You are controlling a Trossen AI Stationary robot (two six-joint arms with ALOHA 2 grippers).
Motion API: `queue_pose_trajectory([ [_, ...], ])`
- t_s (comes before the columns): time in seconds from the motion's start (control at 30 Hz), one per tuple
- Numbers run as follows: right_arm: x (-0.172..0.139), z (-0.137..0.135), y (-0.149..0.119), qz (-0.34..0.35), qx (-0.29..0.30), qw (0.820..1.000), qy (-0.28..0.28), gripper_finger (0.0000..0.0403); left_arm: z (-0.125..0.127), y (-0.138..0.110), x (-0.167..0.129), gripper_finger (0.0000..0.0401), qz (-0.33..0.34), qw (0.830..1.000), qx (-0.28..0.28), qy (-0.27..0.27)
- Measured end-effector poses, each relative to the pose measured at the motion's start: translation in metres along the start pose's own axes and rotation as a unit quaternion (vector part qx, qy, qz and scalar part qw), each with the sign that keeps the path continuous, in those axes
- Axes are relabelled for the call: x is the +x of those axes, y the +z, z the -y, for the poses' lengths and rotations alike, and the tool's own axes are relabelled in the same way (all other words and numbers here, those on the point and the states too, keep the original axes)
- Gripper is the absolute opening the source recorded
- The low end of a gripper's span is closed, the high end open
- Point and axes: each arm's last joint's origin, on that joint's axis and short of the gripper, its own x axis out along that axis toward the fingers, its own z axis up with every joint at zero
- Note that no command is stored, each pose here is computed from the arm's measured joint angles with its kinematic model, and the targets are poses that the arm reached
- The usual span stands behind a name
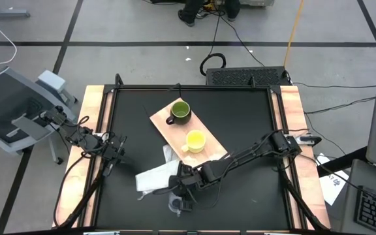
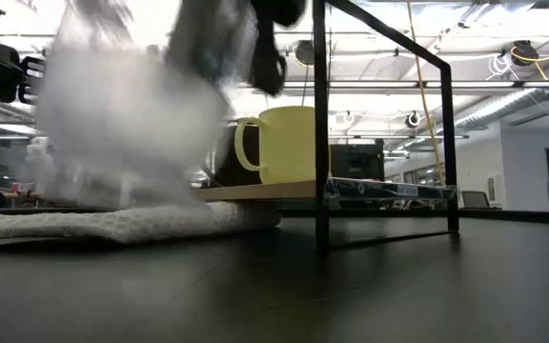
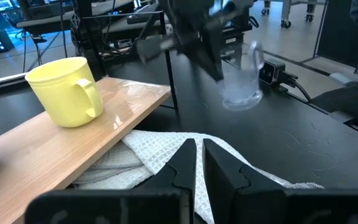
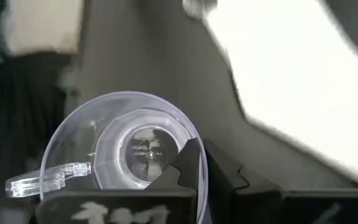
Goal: Stack small to large cups/mugs on shelf
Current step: Put the transparent mug on the shelf
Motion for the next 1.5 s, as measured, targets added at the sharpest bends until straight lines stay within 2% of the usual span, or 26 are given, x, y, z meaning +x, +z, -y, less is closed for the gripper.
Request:
queue_pose_trajectory([
  [0.2,-0.049,-0.010,0.022,0.064,-0.008,0.998,-0.016,0.0001,0.000,0.000,0.000,0.0031,-0.002,1.000,0.000,0.000],
  [0.43,-0.113,-0.008,0.031,0.131,0.001,0.989,-0.072,0.0001,0.000,-0.001,0.001,0.0031,-0.008,1.000,0.002,-0.001],
  [0.57,-0.147,-0.001,0.032,0.147,0.010,0.984,-0.101,0.0001,0.000,-0.001,0.001,0.0031,-0.011,1.000,0.005,-0.001],
  [0.77,-0.182,0.037,0.031,0.137,0.110,0.971,-0.163,0.0000,0.000,-0.001,0.001,0.0031,-0.009,1.000,0.005,-0.001],
  [1.07,-0.204,0.080,0.025,0.083,0.204,0.953,-0.210,0.0000,0.000,-0.001,0.001,0.0031,-0.009,1.000,0.013,-0.001],
  [1.5,-0.204,0.086,0.008,0.031,0.290,0.924,-0.249,0.0000,0.000,-0.001,0.001,0.0031,-0.009,1.000,0.017,-0.001],
])
